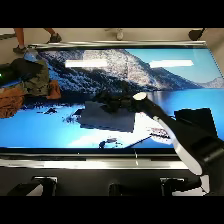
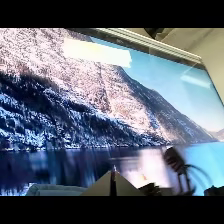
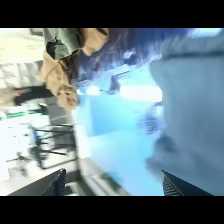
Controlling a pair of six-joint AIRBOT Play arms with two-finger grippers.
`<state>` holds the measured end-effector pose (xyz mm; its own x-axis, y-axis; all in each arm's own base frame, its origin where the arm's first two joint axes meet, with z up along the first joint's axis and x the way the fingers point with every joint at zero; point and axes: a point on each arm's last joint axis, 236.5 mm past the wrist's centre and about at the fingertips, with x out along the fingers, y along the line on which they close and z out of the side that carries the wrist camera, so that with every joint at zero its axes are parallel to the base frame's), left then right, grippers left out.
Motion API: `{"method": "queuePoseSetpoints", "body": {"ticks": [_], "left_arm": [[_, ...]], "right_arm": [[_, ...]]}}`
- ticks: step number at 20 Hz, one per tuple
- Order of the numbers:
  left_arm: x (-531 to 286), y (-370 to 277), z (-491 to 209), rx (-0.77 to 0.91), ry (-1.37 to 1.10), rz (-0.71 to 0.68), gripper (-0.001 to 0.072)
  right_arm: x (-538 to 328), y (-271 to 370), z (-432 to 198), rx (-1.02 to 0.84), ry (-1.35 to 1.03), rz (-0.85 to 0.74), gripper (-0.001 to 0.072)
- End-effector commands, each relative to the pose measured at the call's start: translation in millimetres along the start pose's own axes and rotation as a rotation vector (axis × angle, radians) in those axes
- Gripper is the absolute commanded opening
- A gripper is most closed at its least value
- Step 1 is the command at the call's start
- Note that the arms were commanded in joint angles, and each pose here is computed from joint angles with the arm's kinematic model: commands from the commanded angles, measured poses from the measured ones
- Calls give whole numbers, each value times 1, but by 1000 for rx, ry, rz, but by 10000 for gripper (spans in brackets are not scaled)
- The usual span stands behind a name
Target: Fold the shirts.
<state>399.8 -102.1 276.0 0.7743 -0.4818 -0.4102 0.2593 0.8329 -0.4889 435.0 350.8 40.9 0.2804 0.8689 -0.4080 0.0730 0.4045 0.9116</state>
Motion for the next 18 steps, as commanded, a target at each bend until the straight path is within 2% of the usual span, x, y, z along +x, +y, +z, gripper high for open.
{"method": "queuePoseSetpoints", "body": {"ticks": [1, 3, 4, 6, 9, 10, 11, 12, 13, 14, 15, 18], "left_arm": [[-2, 8, -2, 29, 6, 38, 26], [-2, 8, -2, 31, 6, 38, 27], [-2, 7, -2, 32, 7, 37, 27], [-2, 6, -2, 32, 8, 34, 27], [-1, 3, -3, 30, 10, 27, 27], [-1, 2, -4, 31, 12, 23, 27], [0, 0, -4, 33, 14, 20, 27], [0, 0, -5, 34, 16, 18, 27], [1, -2, -6, 36, 18, 16, 27], [1, -2, -6, 35, 17, 16, 27], [1, -2, -6, 36, 18, 16, 27], [1, -2, -6, 36, 17, 16, 27]], "right_arm": [[-96, -78, 18, -82, 65, -349, 686], [-176, -160, 18, 18, 102, -699, 665], [-195, -184, 7, 73, 142, -769, 625], [-184, -200, -14, 121, 196, -709, 625], [-131, -199, -18, 193, 162, -527, 624], [-116, -199, -20, 193, 172, -487, 602], [-105, -199, -20, 198, 171, -463, 562], [-94, -198, -18, 193, 158, -442, 466], [-88, -195, -9, 176, 118, -423, 333], [-86, -188, 1, 155, 82, -400, 165], [-87, -179, 8, 120, 66, -377, 41], [-116, -136, 34, -27, 46, -318, 37]]}}
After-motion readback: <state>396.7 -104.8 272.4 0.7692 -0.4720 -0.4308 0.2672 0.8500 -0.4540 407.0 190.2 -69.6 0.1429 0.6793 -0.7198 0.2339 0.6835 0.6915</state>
